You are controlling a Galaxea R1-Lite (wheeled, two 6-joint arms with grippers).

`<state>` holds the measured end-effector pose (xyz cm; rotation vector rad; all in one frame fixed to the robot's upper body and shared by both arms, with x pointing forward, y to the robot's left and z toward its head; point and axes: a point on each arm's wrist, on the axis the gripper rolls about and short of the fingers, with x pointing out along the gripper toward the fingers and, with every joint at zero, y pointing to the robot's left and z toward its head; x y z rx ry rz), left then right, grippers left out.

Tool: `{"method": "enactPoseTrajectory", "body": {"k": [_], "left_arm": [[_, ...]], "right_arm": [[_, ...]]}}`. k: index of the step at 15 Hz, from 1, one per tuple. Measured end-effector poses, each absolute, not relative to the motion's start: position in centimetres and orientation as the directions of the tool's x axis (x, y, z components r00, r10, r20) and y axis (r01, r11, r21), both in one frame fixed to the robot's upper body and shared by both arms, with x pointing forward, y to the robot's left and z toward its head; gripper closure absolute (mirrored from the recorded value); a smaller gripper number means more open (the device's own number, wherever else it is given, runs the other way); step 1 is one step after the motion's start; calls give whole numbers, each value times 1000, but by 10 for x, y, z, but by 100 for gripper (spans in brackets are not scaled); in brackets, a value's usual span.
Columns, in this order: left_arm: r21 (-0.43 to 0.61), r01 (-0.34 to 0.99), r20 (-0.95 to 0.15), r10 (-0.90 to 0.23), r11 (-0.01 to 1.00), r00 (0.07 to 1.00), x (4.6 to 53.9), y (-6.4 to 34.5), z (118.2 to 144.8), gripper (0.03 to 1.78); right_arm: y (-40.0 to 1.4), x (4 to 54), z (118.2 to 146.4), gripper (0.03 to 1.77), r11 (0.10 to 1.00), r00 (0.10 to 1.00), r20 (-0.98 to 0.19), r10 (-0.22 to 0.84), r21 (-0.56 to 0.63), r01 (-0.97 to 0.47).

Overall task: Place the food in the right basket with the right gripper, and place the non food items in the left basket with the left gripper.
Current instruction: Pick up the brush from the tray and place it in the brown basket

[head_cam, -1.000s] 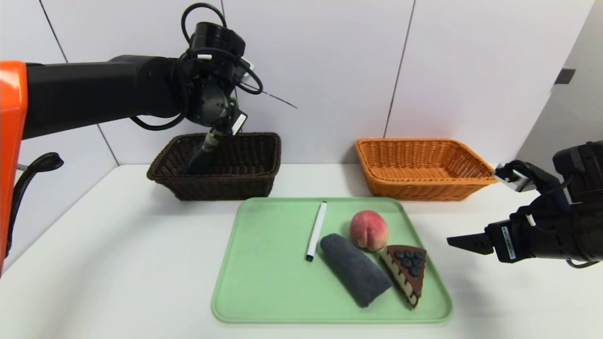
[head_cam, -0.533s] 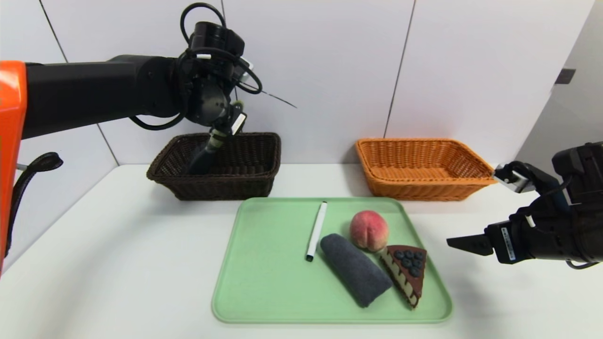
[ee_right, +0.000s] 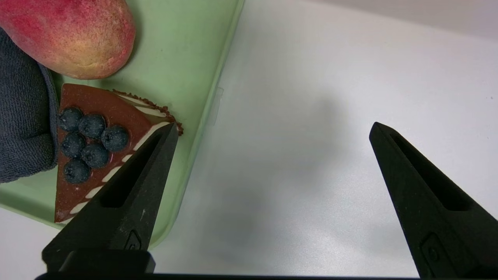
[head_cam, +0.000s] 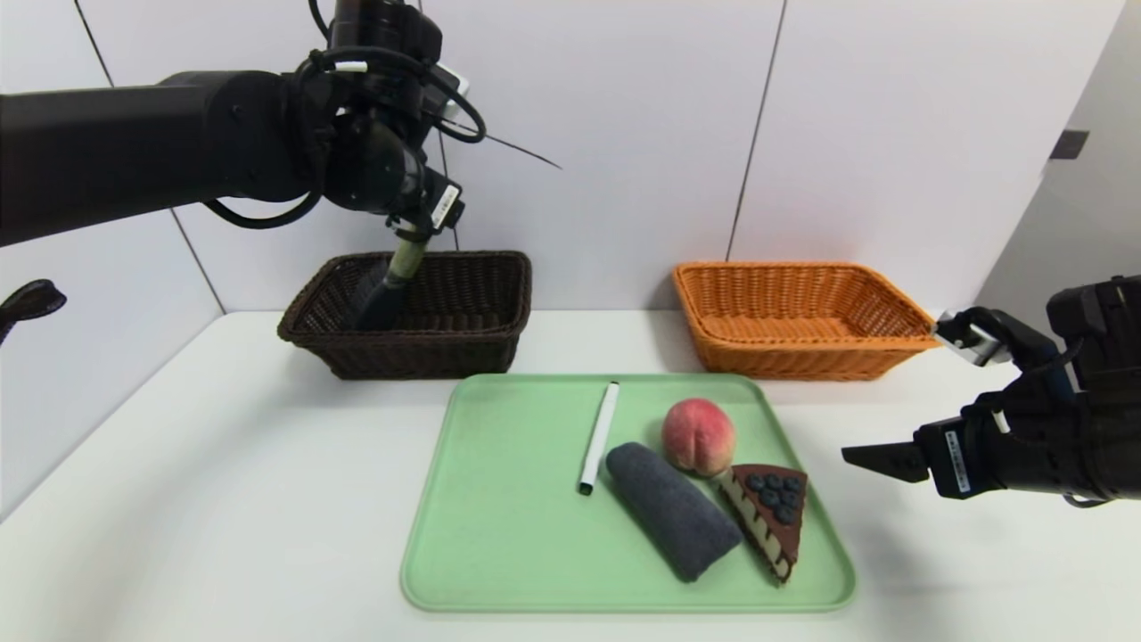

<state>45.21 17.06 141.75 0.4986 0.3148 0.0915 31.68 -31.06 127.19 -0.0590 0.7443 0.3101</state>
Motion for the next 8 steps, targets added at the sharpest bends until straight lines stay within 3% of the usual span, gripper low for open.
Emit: {"method": "enactPoseTrajectory", "body": {"k": [8], "left_arm": [[406, -59, -205, 154, 912, 967, 464, 166, 1417, 15]], "right_arm": [[-310, 317, 1272, 10, 952, 691, -675, 257, 55, -300]]}}
